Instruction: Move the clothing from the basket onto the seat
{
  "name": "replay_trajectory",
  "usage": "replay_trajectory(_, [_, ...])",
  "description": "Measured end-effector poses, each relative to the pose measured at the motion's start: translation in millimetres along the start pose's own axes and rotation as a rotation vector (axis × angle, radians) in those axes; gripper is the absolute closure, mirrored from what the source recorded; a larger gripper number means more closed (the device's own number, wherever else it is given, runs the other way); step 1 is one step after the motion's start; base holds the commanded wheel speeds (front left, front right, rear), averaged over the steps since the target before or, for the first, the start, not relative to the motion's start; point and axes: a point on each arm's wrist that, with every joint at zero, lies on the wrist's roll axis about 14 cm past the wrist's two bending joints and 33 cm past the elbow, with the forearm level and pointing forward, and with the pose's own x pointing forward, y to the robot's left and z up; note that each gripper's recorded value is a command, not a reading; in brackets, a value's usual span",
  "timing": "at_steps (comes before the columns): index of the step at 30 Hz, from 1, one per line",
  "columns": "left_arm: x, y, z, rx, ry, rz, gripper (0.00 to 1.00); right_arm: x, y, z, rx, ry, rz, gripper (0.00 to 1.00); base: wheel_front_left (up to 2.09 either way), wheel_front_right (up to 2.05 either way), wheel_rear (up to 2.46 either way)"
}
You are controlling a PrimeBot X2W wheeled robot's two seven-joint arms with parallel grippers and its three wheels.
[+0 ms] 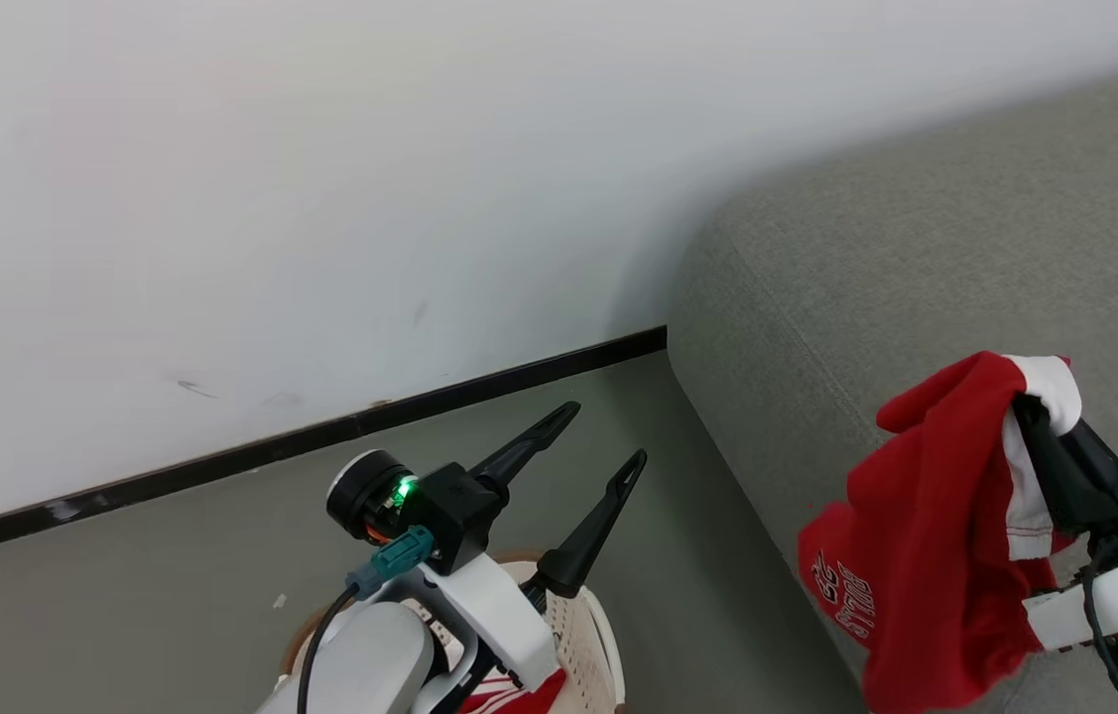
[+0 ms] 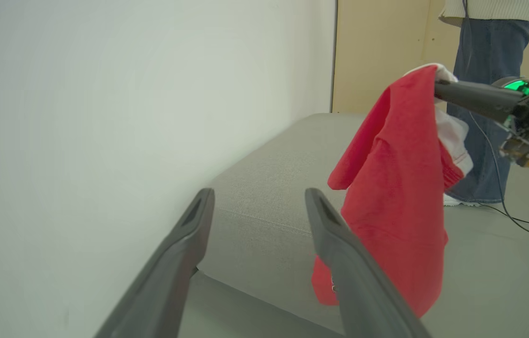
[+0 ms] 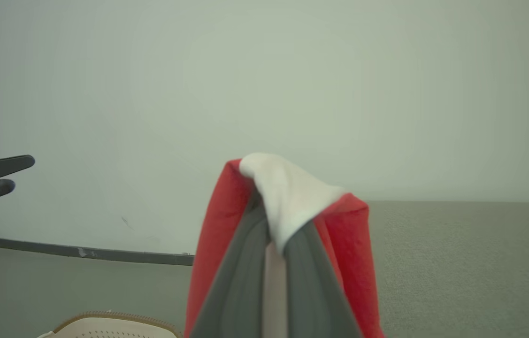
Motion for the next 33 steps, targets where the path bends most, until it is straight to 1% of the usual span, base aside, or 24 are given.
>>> replay_trajectory(8, [10, -16, -2, -0.019, -0.010, -0.054, 0.00, -19, -25, 7, 0.025, -0.010, -0.116, 1.00, 0.00, 0.00, 0.00])
replay_trajectory(11, [10, -18, -7, -0.031, -0.001, -0.056, 0.00, -22, -25, 3, 0.083, 0.007, -0.134, 1.00, 0.00, 0.00, 0.00])
replay_trajectory(14, [11, -14, -10, -0.036, 0.002, -0.044, 0.00, -23, -23, -11, 0.138, 0.069, -0.139, 1.00, 0.00, 0.00, 0.00])
replay_trajectory(16, [11, -11, -12, -0.035, 0.007, -0.036, 0.00, -17, -28, -14, 0.159, 0.082, -0.149, 1.00, 0.00, 0.00, 0.00])
replay_trajectory(20, [6, 2, -20, -0.032, 0.025, 0.001, 0.00, 15, -42, 5, 0.136, 0.041, -0.140, 1.00, 0.00, 0.00, 0.00])
replay_trajectory(24, [2, 16, -24, -0.028, 0.033, 0.039, 0.00, 46, -70, 34, 0.064, -0.012, -0.162, 1.00, 0.00, 0.00, 0.00])
replay_trajectory(25, [2, 16, -24, -0.028, 0.033, 0.039, 0.00, 46, -70, 34, 0.064, -0.012, -0.162, 1.00, 0.00, 0.00, 0.00])
replay_trajectory(29, [-1, 29, -24, -0.016, 0.026, 0.073, 0.00, 73, -104, 67, -0.058, -0.043, -0.198, 1.00, 0.00, 0.00, 0.00])
replay_trajectory(33, [-4, 42, -23, -0.005, 0.019, 0.110, 0.00, 95, -132, 96, -0.116, -0.081, -0.250, 1.00, 0.00, 0.00, 0.00])
